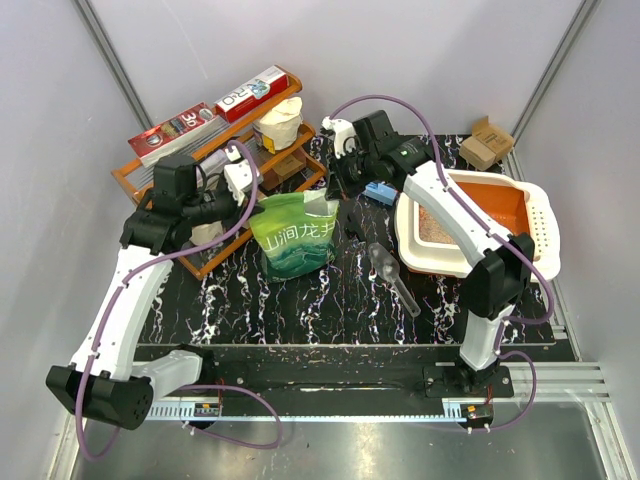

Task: Fill the litter box with clean litter

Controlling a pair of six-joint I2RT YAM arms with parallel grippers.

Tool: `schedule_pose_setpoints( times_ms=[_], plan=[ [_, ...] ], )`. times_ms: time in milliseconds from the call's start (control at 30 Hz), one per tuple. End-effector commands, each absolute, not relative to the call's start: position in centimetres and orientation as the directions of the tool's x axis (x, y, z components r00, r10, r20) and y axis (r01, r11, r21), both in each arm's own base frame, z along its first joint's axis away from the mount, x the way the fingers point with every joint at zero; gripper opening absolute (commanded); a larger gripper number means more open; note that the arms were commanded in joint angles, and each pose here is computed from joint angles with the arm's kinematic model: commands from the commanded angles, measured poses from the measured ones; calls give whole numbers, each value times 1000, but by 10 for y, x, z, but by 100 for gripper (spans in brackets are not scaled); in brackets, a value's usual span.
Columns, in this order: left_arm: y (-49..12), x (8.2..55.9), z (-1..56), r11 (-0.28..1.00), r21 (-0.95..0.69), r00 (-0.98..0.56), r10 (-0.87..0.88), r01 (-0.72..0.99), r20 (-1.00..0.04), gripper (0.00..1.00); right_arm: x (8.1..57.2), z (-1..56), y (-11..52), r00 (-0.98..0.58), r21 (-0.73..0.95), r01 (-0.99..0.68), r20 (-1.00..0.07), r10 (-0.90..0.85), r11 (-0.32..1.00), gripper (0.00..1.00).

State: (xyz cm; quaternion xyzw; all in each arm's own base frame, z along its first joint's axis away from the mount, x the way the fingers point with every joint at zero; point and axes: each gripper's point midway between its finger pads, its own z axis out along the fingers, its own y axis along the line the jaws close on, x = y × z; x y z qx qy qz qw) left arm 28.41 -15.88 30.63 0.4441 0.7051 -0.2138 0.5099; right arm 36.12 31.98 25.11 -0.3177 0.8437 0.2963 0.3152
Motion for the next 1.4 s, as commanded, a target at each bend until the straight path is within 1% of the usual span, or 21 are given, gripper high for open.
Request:
schedule_pose_setpoints(
  times_ms=[0, 267, 367, 400, 433, 467, 500, 533, 567, 600, 633, 667, 700, 767, 800, 867, 967, 1067, 1167, 1233, 1367],
  plan=[
    [-164, 278, 391, 483, 386, 239, 339, 786, -910, 0, 351, 321, 324, -482, 274, -780, -836, -261, 563, 0],
    [-167, 273, 408, 482, 390, 270, 302, 785, -915, 0, 336, 339, 319, -464, 275, -796, -850, -251, 540, 0],
    [-167, 276, 392, 468, 385, 246, 332, 795, -911, 0, 333, 327, 317, -479, 280, -793, -835, -271, 541, 0],
    [-166, 277, 388, 465, 392, 246, 344, 794, -906, 0, 332, 326, 316, -481, 280, -792, -833, -274, 542, 6],
    [-164, 278, 384, 469, 390, 239, 350, 792, -906, 3, 333, 325, 314, -482, 276, -789, -833, -273, 550, 34],
    [-164, 279, 380, 474, 383, 226, 355, 793, -907, 18, 333, 330, 311, -476, 271, -786, -839, -264, 555, 44],
    [-163, 278, 379, 476, 381, 222, 357, 793, -907, 23, 333, 336, 310, -462, 264, -790, -849, -255, 554, 54],
    [-162, 278, 378, 479, 377, 216, 358, 793, -908, 28, 334, 340, 306, -433, 239, -805, -863, -261, 543, 59],
    [-161, 279, 378, 490, 375, 208, 361, 787, -909, 41, 331, 348, 302, -400, 215, -821, -878, -264, 528, 65],
    [-160, 280, 381, 508, 358, 191, 350, 783, -917, 47, 330, 349, 298, -379, 195, -832, -884, -274, 520, 66],
    [-159, 281, 382, 523, 350, 180, 347, 777, -920, 52, 329, 350, 295, -339, 161, -853, -894, -292, 497, 68],
    [-156, 284, 389, 549, 353, 182, 342, 758, -922, 57, 327, 341, 281, -349, 165, -848, -889, -296, 503, 70],
    [-154, 285, 394, 581, 323, 157, 318, 747, -935, 66, 331, 338, 278, -334, 161, -853, -899, -283, 497, 70],
    [-147, 295, 410, 647, 317, 161, 290, 693, -943, 70, 327, 321, 263, -358, 201, -860, -893, -273, 469, 72],
    [-146, 298, 414, 676, 281, 136, 260, 682, -956, 75, 323, 320, 262, -354, 216, -875, -896, -268, 434, 72],
    [-137, 310, 428, 739, 270, 142, 233, 617, -962, 78, 318, 308, 259, -342, 212, -892, -894, -288, 399, 73],
    [-132, 338, 423, 787, 238, 78, 236, 570, -969, 77, 307, 302, 261, -300, 196, -924, -905, -303, 329, 75],
    [-126, 367, 402, 813, 224, -12, 274, 537, -962, 77, 302, 294, 259, -297, 197, -929, -902, -314, 313, 75],
    [-133, 388, 384, 774, 272, 0, 331, 572, -943, 70, 299, 282, 255, -285, 179, -935, -894, -346, 306, 73],
    [-139, 396, 373, 756, 275, 7, 338, 594, -941, 68, 294, 278, 257, -262, 173, -949, -897, -357, 263, 71],
    [-154, 422, 331, 728, 207, -70, 330, 653, -941, 65, 298, 257, 258, -249, 165, -958, -885, -394, 233, 65]
  ],
)
